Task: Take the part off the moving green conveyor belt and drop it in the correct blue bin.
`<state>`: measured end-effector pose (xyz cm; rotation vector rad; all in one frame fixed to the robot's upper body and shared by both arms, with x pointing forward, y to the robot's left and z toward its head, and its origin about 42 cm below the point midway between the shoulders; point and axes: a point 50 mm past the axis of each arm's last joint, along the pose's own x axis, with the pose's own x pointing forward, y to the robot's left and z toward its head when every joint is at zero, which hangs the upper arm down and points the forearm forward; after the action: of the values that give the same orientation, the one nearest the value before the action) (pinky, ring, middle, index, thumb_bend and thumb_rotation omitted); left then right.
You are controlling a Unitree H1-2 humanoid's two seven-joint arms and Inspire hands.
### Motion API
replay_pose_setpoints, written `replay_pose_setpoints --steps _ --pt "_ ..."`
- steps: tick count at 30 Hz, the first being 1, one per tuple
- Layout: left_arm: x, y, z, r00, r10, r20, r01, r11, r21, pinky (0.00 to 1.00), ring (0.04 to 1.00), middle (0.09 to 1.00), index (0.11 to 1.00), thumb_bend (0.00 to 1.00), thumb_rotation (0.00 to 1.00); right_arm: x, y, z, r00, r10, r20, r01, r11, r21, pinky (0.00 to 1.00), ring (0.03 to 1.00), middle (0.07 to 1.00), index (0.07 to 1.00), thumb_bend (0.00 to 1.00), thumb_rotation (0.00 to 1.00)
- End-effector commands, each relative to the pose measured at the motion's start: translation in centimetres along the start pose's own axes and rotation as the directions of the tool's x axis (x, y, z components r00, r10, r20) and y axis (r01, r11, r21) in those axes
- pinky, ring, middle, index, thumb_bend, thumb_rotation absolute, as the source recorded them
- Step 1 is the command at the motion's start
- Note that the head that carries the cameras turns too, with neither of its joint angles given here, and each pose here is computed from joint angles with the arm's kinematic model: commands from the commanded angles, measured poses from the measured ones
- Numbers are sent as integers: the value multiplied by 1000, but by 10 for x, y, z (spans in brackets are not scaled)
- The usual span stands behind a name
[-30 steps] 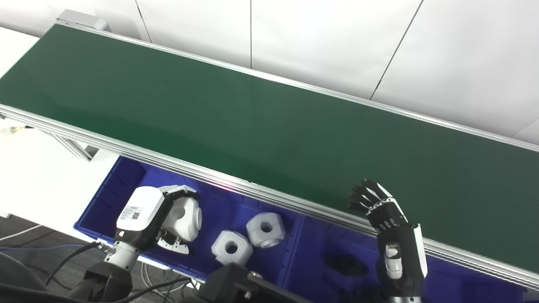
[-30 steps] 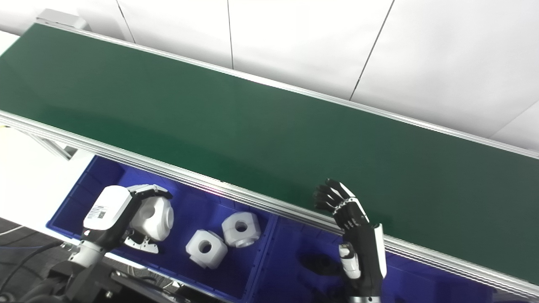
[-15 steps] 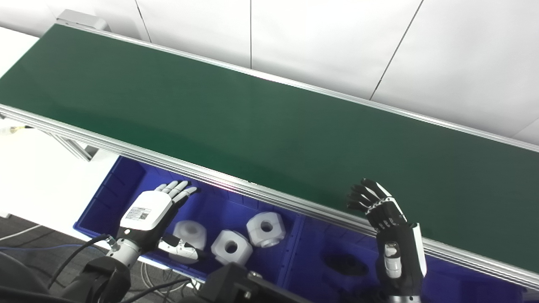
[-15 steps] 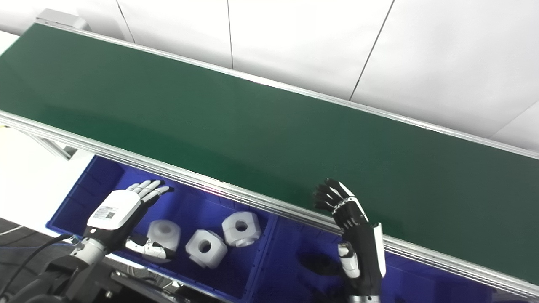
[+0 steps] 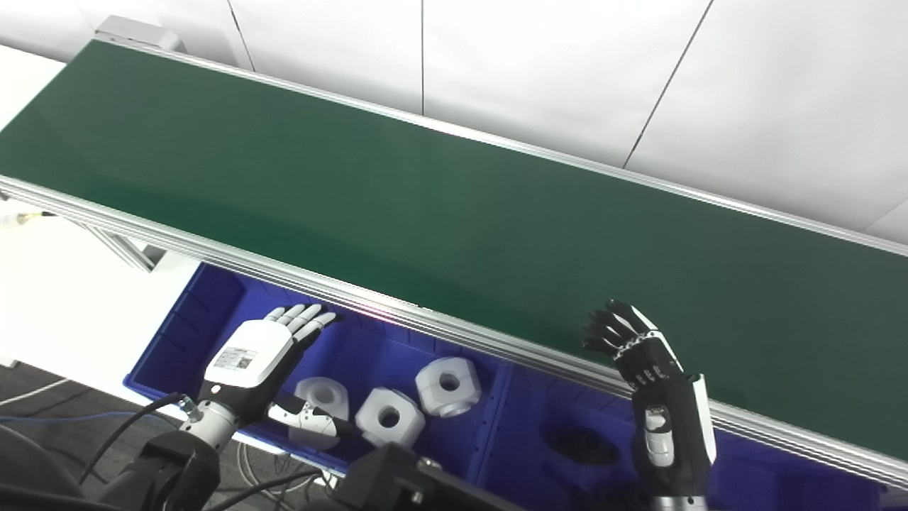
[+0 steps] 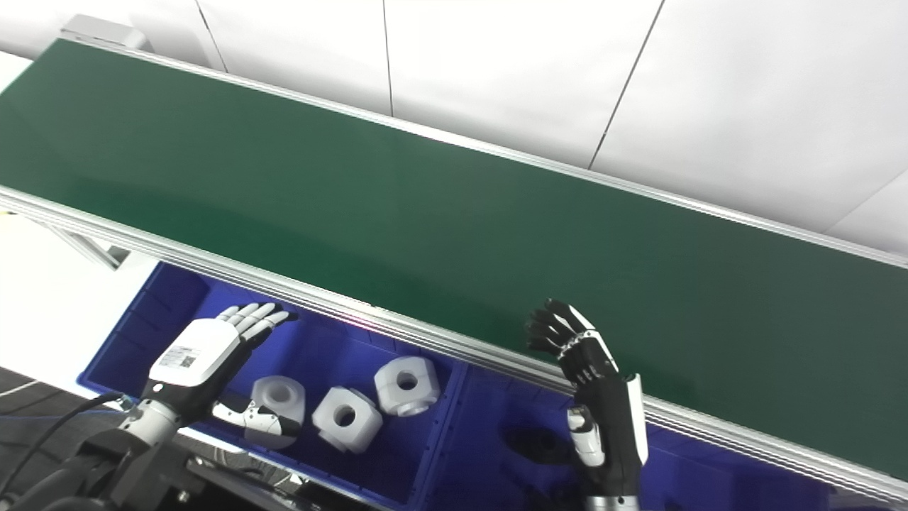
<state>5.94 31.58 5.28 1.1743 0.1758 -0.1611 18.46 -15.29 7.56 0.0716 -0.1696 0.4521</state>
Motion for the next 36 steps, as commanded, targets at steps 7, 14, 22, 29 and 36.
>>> replay_pose_setpoints --steps 7,14,22,29,36 --pt "-35 34 51 959 153 238 -120 982 -149 944 958 967 913 1000 839 7 7 5 998 -4 55 5 1000 -15 684 744 772 809 842 878" --pt "-22 63 73 891 309 334 -224 937 -270 929 961 969 917 999 762 9 12 3 997 -42 64 47 997 -67 737 779 789 799 868 910" --pt "25 61 88 854 379 358 -184 861 -474 928 949 938 901 995 760 0 14 3 996 -78 36 81 992 -101 717 780 802 804 887 916" --pt "52 37 98 854 375 362 -110 808 -579 868 933 929 908 932 754 -9 11 7 993 -109 46 114 986 -120 699 768 795 815 869 921" --pt "60 34 112 857 369 360 -74 779 -623 869 923 914 904 917 782 -15 -2 9 988 -143 53 149 980 -131 689 758 789 810 873 911"
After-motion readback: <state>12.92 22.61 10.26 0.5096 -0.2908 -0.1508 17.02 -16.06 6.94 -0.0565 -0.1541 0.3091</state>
